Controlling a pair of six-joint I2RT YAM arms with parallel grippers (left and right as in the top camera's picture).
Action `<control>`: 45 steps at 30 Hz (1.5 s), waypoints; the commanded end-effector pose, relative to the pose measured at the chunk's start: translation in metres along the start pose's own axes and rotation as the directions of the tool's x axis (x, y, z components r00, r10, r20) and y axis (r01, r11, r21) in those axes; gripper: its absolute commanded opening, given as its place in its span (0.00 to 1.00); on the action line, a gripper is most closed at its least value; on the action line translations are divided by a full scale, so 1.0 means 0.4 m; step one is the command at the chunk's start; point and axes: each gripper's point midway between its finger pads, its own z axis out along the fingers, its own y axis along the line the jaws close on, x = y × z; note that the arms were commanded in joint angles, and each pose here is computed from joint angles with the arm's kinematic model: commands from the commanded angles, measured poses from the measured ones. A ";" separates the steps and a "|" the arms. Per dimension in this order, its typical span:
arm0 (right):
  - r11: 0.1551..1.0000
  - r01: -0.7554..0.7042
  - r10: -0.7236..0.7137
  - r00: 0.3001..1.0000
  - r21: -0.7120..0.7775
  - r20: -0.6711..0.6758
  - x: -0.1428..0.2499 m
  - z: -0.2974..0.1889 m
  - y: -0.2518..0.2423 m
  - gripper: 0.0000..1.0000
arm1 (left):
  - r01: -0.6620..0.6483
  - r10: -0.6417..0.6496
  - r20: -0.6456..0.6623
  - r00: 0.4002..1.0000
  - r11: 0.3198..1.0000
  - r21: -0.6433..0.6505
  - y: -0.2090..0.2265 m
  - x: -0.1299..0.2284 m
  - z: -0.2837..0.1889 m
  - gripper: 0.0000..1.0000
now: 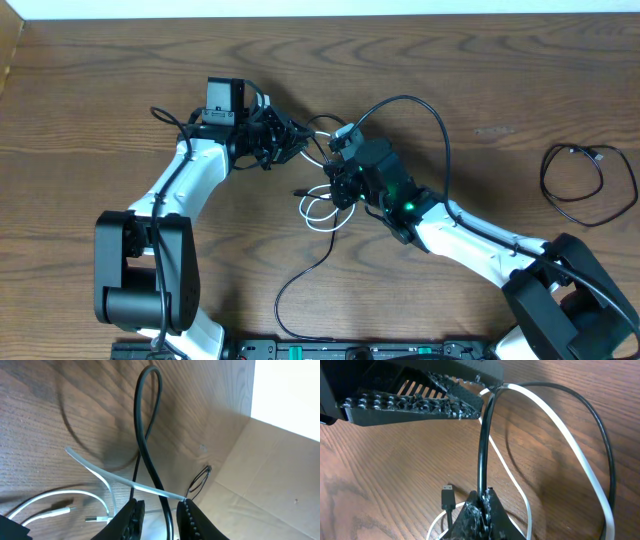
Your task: Untangle cables
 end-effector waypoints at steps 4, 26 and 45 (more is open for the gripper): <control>1.000 0.028 -0.028 0.999 -0.012 -0.018 0.022 0.009 0.024 0.01 | 0.016 -0.016 -0.003 1.000 1.000 0.015 -0.011 0.009 -0.012 0.31; 0.996 0.094 -0.094 0.995 -0.012 -0.033 0.032 0.009 0.023 0.01 | 0.112 -0.097 0.177 0.979 0.991 -0.076 0.037 -0.065 -0.019 0.59; 0.996 0.093 -0.094 0.995 -0.012 -0.033 0.032 0.009 0.023 0.01 | 0.194 -0.176 0.169 0.970 0.977 -0.093 0.070 -0.070 0.004 0.38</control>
